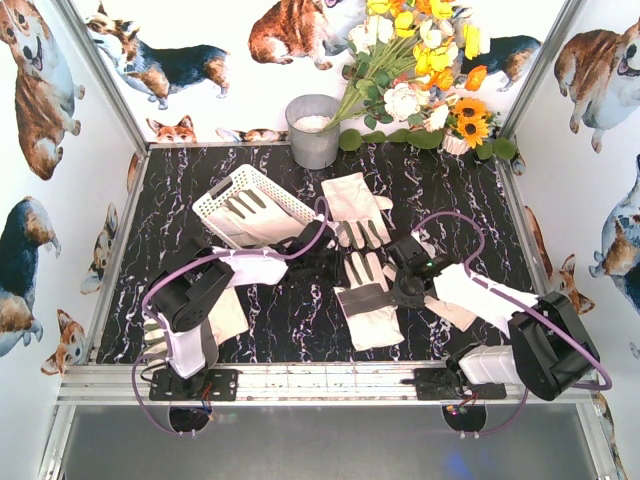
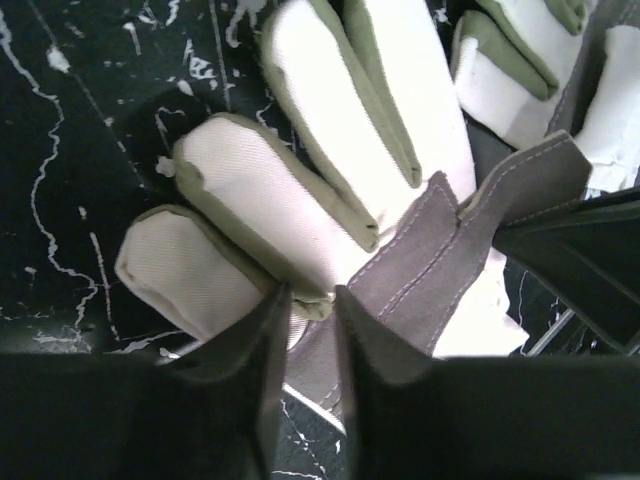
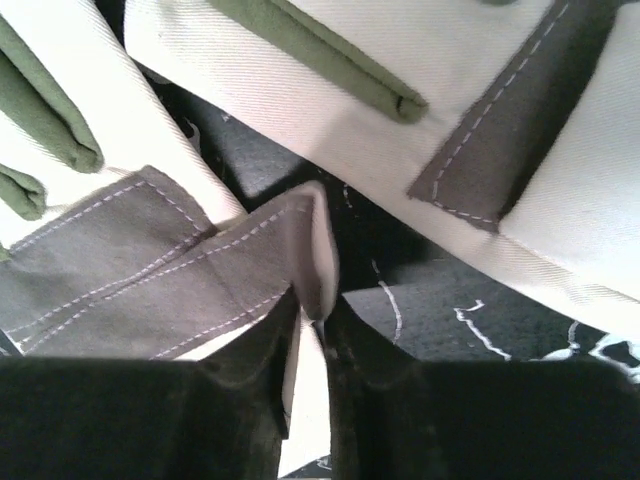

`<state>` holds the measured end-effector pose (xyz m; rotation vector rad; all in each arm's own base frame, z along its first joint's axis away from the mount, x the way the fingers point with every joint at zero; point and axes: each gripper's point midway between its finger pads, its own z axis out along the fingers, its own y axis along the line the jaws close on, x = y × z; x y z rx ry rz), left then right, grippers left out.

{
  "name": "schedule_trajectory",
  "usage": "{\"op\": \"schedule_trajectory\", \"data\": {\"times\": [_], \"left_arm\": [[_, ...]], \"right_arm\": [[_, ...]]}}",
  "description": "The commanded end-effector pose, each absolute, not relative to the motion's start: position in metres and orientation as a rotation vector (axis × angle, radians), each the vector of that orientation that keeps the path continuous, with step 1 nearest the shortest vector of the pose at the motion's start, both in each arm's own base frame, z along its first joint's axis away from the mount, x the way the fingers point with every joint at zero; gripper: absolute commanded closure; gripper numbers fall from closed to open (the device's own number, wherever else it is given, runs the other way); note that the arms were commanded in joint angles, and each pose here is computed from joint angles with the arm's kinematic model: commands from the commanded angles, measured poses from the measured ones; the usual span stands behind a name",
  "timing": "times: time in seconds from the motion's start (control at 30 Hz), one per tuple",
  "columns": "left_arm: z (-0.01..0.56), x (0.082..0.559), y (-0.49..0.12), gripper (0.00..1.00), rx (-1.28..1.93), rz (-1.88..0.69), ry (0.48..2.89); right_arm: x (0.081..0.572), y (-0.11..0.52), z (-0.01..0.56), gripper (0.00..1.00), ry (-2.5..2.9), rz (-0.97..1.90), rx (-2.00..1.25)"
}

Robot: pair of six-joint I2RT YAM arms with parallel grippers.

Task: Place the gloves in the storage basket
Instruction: Adjust the glove at the center of the board, then pick up the glove from the center of the board.

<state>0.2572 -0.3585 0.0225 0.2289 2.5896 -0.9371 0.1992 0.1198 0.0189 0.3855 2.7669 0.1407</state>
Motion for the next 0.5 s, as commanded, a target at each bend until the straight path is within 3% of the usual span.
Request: {"op": "schedule_trajectory", "data": {"times": [0.0, 0.1, 0.23, 0.33, 0.47], "left_arm": [[0.023, 0.257, -0.350, 0.74, 0.256, -0.873, 2.586], [0.052, 0.263, -0.354, 0.52, 0.229, -0.885, 2.539], [0.101, 0.269, -0.356, 0.30, 0.190, -0.924, 2.457], [0.122, 0.270, -0.348, 0.22, 0.182, -0.895, 2.429], [0.135, 0.278, -0.323, 0.17, 0.188, -0.761, 2.428]], "right_arm": [[0.199, 0.106, 0.035, 0.70, 2.741, 0.079, 0.361], [0.205, 0.115, 0.066, 0.48, 2.683, 0.176, 0.300], [0.212, 0.118, 0.114, 0.37, 2.570, 0.259, 0.215], [0.218, 0.109, 0.135, 0.30, 2.493, 0.243, 0.219], [0.230, 0.081, 0.135, 0.29, 2.492, 0.151, 0.322]]}}
